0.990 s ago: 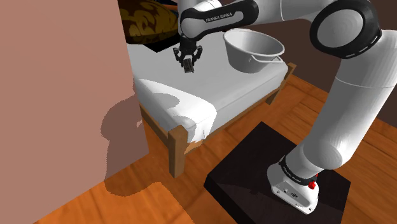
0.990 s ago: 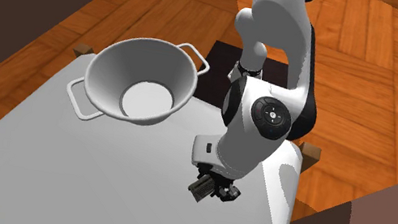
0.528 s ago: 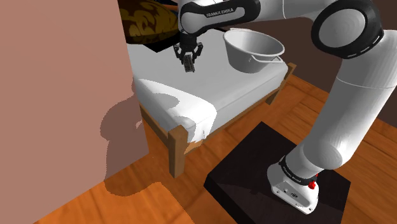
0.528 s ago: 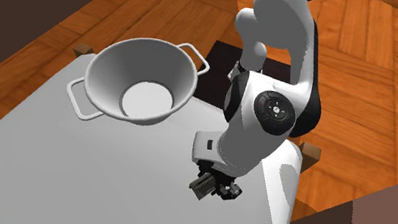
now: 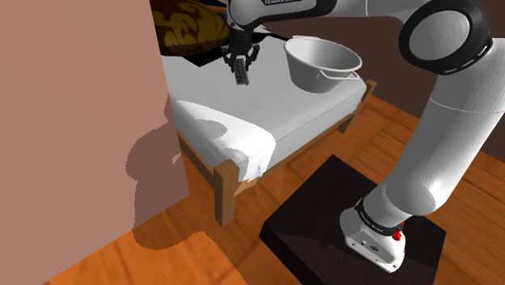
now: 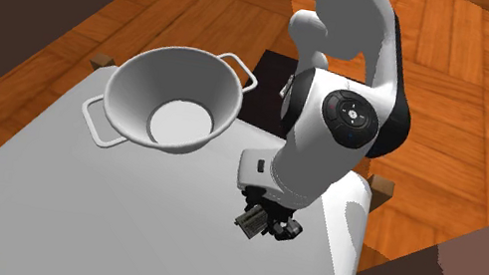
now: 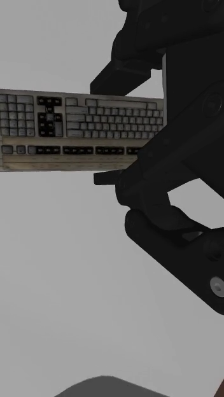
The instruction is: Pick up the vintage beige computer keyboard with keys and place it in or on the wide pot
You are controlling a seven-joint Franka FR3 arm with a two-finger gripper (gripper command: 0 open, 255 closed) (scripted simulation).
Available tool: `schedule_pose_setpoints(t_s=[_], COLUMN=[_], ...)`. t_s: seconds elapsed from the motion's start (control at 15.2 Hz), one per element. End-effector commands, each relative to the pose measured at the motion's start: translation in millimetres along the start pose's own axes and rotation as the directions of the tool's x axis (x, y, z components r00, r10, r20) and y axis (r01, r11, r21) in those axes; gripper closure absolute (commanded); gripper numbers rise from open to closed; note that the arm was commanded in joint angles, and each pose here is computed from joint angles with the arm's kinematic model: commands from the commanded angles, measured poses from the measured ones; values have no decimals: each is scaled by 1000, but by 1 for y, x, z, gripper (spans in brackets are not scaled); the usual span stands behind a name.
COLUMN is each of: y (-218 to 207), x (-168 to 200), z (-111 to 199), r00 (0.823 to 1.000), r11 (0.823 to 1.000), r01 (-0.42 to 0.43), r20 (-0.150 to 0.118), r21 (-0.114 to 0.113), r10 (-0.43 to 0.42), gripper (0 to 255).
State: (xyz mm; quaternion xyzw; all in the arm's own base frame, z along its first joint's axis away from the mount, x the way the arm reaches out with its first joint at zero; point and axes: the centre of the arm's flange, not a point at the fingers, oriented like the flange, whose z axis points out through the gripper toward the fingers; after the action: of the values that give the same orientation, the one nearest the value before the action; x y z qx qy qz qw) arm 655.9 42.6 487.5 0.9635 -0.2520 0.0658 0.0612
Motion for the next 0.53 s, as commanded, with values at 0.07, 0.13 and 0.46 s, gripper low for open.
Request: schedule_pose_setpoints(t_s=[0.07,0.13,0.46], y=[2,2,4], x=[2,3,7], z=[-17,-22,-48], r00=[1000,1000,1000], r11=[1000,1000,1000], r01=[0,0,0], r20=[0,0,0], r21=[0,0,0], r10=[0,0,0], gripper=[255,255,255])
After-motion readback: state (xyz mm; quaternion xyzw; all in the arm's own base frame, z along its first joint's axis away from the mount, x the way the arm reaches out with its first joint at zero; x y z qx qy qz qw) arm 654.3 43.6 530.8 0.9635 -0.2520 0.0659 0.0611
